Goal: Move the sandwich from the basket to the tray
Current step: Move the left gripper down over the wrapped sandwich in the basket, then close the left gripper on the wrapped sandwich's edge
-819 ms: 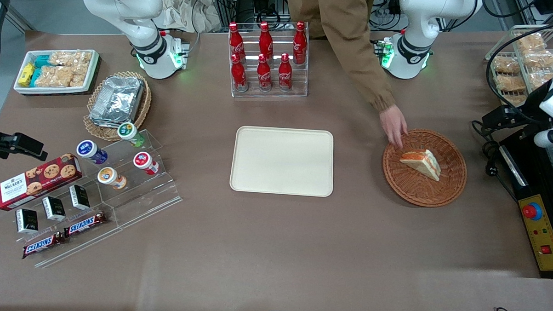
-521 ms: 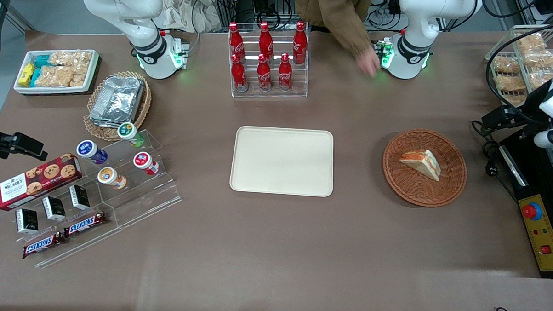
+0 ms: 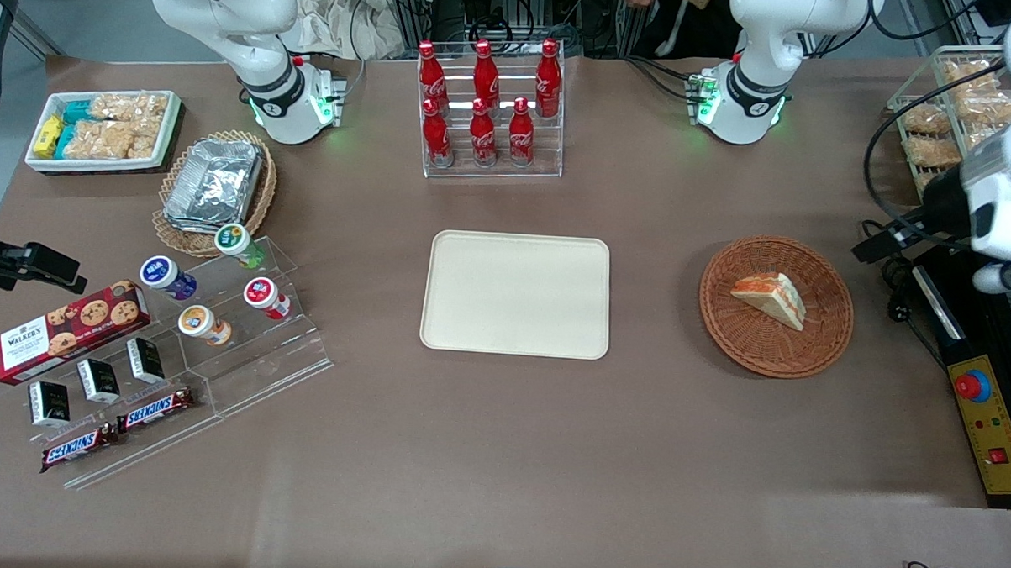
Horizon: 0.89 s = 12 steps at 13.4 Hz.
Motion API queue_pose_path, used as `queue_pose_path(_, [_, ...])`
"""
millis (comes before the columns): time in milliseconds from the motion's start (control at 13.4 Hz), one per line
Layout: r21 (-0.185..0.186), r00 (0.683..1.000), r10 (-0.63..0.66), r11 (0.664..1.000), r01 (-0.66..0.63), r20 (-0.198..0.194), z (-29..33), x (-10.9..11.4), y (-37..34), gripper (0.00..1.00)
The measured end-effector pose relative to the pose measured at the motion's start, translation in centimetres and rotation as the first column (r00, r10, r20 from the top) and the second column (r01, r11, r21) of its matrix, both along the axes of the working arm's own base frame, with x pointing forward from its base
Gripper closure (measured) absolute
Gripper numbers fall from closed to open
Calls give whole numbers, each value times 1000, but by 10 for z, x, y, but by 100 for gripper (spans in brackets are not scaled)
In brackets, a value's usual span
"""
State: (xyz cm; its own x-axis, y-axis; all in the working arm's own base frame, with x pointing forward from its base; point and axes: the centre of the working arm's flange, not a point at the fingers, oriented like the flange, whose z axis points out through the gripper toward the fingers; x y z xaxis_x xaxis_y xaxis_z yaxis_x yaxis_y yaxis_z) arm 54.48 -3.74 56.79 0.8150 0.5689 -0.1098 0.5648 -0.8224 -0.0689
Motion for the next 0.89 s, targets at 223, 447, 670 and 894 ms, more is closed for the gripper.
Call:
queue_pose_path(223, [14,991,127,992,-128,36,-58,-3,-6,0])
queue_pose_path(447, [4,956,276,961,-278,103,-143,-21,-4,0])
queue_pose_path(670, [-8,938,319,947,-321,135,-192,-38,-1,0])
queue_pose_path(894, [-28,907,381,924,-382,177,-230,-56,2,0])
